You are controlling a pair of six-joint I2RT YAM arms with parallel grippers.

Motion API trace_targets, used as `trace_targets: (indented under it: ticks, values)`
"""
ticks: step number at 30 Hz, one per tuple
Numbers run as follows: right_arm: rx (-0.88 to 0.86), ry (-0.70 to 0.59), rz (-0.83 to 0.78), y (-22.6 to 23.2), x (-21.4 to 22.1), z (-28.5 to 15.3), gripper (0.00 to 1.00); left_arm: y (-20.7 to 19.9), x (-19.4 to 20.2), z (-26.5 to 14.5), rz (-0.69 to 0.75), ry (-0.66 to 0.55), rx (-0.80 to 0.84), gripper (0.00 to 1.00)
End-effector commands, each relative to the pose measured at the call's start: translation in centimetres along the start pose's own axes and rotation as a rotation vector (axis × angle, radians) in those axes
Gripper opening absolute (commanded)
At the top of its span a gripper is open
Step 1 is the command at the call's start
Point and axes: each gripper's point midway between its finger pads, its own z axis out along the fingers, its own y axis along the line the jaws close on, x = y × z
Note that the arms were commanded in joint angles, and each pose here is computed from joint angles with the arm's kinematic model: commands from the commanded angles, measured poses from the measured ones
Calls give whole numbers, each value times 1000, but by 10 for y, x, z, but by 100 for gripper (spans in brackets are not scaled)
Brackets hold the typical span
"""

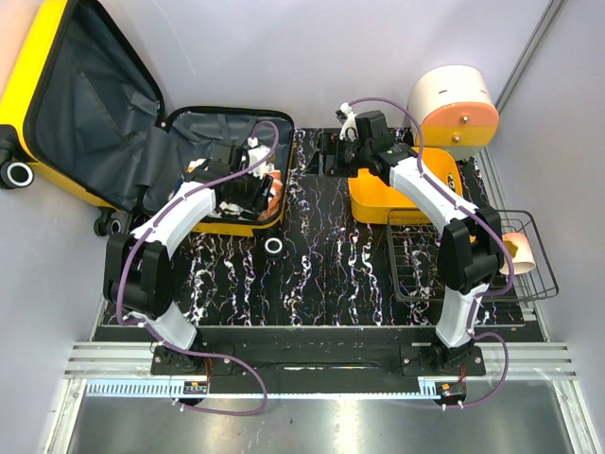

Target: Open, take out, and arrange the luggage

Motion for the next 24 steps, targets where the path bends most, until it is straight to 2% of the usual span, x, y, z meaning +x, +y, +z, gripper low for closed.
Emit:
trace_targets:
  ticks: [1, 2, 3, 5, 6, 10, 15, 18, 24]
  values:
    - [-30, -76, -30, 16, -25, -9, 92, 15, -4, 11, -24, -19, -105, 55]
    - [-33, -78, -29, 16, -26, -9, 92, 16, -3, 11, -28, -17, -115, 51]
    - [-47, -75, -27, 19, -25, -9, 91, 18, -4, 10, -27, -24, -130, 40]
    - [-73, -92, -35, 27, -28, -9, 91, 19, -6, 7, -27, -33, -134, 26]
    - [-83, -92, -34, 30, -26, -8, 91, 18, -11, 3, -21, -50, -129, 14]
    - [-138, -84, -28, 48, -23, 2, 89, 6, -29, -17, -8, -107, -73, 0]
    - [-233, -45, -24, 77, -13, 19, 90, -3, -58, -51, -18, -209, -1, 0]
    - [-278, -19, -17, 92, -3, 32, 93, 0, -67, -64, -74, -247, 38, 0]
    - [-346, 25, 41, 111, 11, 60, 93, 8, -65, -69, -118, -261, 78, 0]
